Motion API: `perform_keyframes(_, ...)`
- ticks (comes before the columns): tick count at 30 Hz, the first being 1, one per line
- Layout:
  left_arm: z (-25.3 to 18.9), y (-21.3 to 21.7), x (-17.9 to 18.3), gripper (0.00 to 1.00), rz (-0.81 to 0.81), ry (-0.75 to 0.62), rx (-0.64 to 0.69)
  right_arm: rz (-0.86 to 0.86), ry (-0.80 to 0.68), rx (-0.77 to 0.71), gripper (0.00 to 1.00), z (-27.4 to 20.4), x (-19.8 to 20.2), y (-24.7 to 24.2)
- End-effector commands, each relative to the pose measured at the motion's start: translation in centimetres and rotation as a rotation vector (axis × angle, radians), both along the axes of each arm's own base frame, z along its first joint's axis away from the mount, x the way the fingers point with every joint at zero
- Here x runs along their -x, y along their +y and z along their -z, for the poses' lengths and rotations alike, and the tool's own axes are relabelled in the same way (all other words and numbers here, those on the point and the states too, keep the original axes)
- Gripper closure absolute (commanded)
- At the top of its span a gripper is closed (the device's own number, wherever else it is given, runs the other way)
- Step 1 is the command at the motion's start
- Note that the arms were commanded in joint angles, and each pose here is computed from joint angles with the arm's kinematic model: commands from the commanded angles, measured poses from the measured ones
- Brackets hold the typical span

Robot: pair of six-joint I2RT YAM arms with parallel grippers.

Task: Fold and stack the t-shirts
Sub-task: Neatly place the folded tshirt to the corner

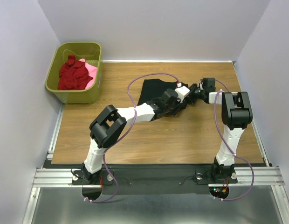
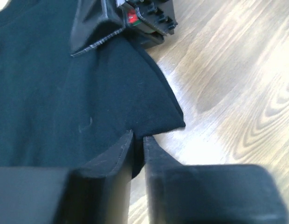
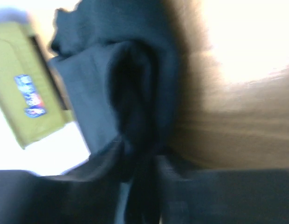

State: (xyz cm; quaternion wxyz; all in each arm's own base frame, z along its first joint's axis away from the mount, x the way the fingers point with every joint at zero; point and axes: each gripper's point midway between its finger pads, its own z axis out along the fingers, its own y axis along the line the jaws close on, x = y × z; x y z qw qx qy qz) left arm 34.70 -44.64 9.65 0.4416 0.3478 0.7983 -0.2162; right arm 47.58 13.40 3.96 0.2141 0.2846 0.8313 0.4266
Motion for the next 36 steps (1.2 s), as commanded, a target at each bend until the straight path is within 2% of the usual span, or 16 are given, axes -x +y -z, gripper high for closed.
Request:
perform_keyframes(1, -5.3, -0.6, 0.3, 0.50, -0.015, -0.017, 0.137, -0.060, -0.041, 0.221, 0.77, 1.4, -0.8, -1.8)
perform_keyframes(3, -5.7, 0.2, 0.1, 0.35, -0.051, 0.004, 0.156, -0.074, -0.009, 0.316, 0.88, 1.5, -1.0, -3.4)
perform_keyframes(4, -6.3, 1.2, 0.4, 0.26, -0.066, 0.015, 0.157, -0.128, 0.013, 0.384, 0.98, 2.4, -0.2, -4.1)
perform_keyframes(6, -7.7, 4.2, -0.3, 0.18, -0.156, 0.034, 0.155, -0.150, -0.035, 0.549, 0.99, 1.8, -1.8, -7.3)
perform_keyframes(8, -8.7, 6.7, -0.7, 0.16, -0.209, 0.036, 0.152, -0.182, -0.002, 0.680, 0.99, 1.8, -1.6, -9.5)
perform_keyframes(10, -10.5, 10.9, -1.1, 0.14, -0.288, 0.020, 0.152, -0.191, -0.008, 0.911, 0.99, 1.0, -3.1, -13.3)
perform_keyframes(11, -11.0, 12.5, -1.2, 0.11, -0.325, 0.008, 0.147, -0.172, 0.042, 1.043, 0.99, 0.9, -2.9, -15.8)
perform_keyframes(13, -12.6, 16.7, -1.5, 0.10, -0.396, -0.032, 0.159, -0.158, 0.050, 1.182, 0.99, -0.3, -4.0, -18.3)
perform_keyframes(14, -12.5, 18.5, -1.4, 0.09, -0.428, -0.043, 0.132, -0.167, 0.074, 1.304, 0.99, -0.9, -4.0, -20.4)
perform_keyframes(18, -13.0, 25.9, -1.4, 0.06, -0.604, -0.130, 0.102, -0.083, 0.157, 1.543, 0.99, -2.9, -5.4, -25.4)
perform_keyframes(21, -10.5, 29.5, -1.1, 0.04, -0.723, -0.149, 0.115, -0.068, 0.233, 1.700, 0.99, -2.8, -6.7, -28.1)
perform_keyframes(25, -9.0, 31.7, -1.3, 0.03, -0.818, -0.152, 0.058, 0.077, 0.244, 1.822, 0.98, -5.7, -9.5, -31.0)
perform_keyframes(29, -7.7, 32.4, -1.4, 0.03, -0.861, -0.149, 0.041, 0.151, 0.201, 1.827, 0.96, -6.7, -11.7, -32.2)
perform_keyframes(31, -6.6, 32.3, -1.5, 0.03, -0.860, -0.132, 0.020, 0.181, 0.192, 1.830, 0.89, -6.9, -12.2, -33.0)
perform_keyframes(34, -5.4, 32.3, -2.1, 0.02, -0.868, -0.119, -0.015, 0.238, 0.201, 1.835, 0.68, -6.4, -12.6, -34.5)
perform_keyframes(36, -4.9, 32.2, -2.2, 0.02, -0.871, -0.110, -0.024, 0.293, 0.214, 1.843, 0.64, -6.7, -12.5, -35.6)
